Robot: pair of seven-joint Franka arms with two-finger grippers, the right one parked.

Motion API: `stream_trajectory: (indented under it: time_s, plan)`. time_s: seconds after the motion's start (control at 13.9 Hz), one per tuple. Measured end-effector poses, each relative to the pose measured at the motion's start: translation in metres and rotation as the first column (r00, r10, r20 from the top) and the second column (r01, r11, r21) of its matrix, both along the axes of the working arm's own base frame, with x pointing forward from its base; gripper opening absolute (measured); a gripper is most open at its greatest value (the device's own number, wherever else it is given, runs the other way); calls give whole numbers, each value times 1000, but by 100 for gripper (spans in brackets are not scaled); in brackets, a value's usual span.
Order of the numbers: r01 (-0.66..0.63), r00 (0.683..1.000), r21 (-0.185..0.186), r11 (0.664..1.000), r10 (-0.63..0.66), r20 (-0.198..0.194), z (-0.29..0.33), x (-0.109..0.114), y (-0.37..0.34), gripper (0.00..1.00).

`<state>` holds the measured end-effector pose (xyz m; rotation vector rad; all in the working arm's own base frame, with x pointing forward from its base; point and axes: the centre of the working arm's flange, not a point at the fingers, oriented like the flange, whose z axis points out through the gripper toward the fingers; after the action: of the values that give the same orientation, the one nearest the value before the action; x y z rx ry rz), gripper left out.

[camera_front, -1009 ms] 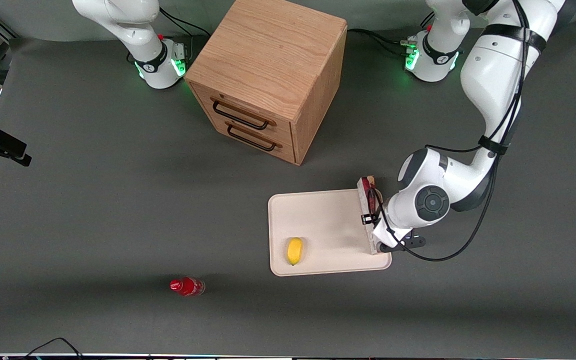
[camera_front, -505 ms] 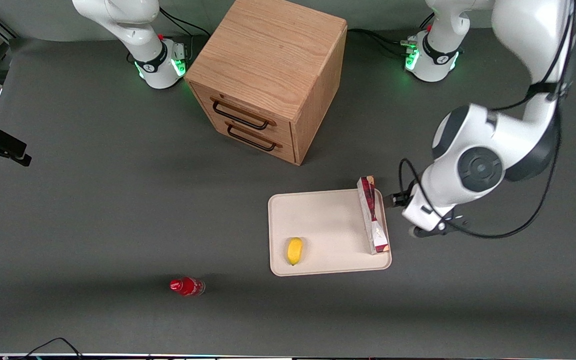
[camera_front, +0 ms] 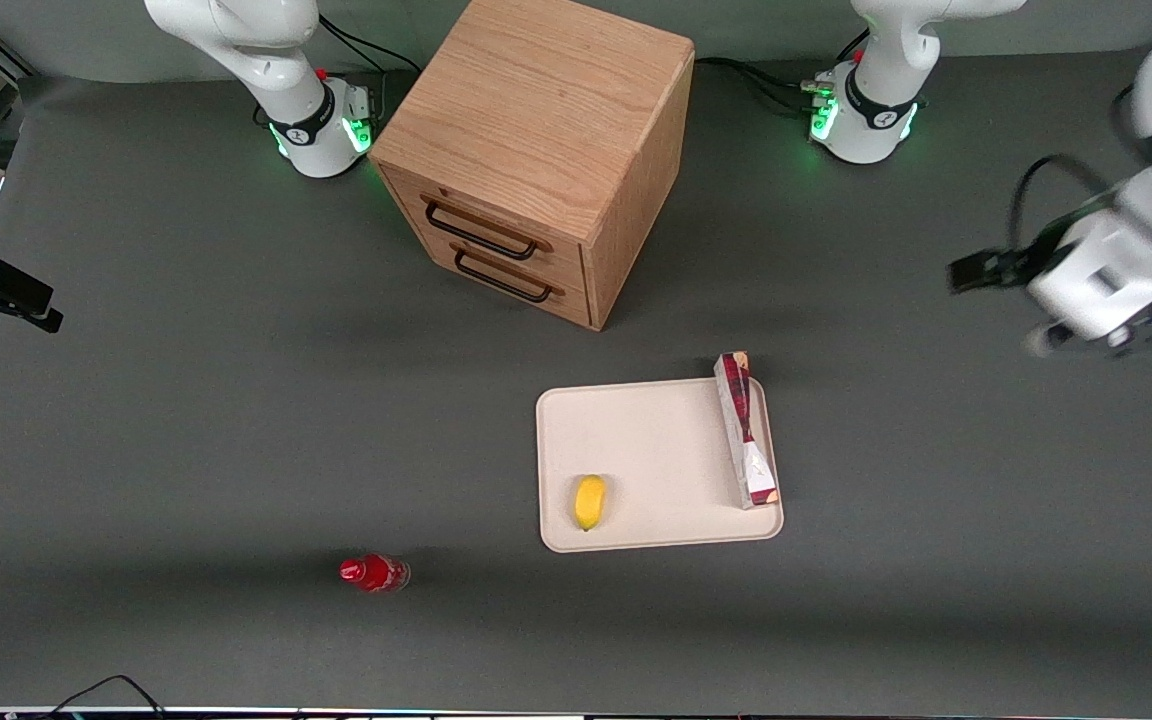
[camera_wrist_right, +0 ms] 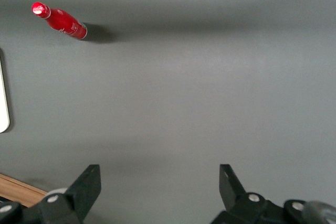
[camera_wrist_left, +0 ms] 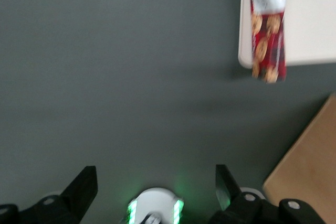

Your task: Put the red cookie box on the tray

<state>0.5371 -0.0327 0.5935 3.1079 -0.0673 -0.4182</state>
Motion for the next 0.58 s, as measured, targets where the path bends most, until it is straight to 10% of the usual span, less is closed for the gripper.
stream_trajectory:
  time_s: [0.58]
  plan:
    - [60,997,7,998,-60,37,57,-118,45,100]
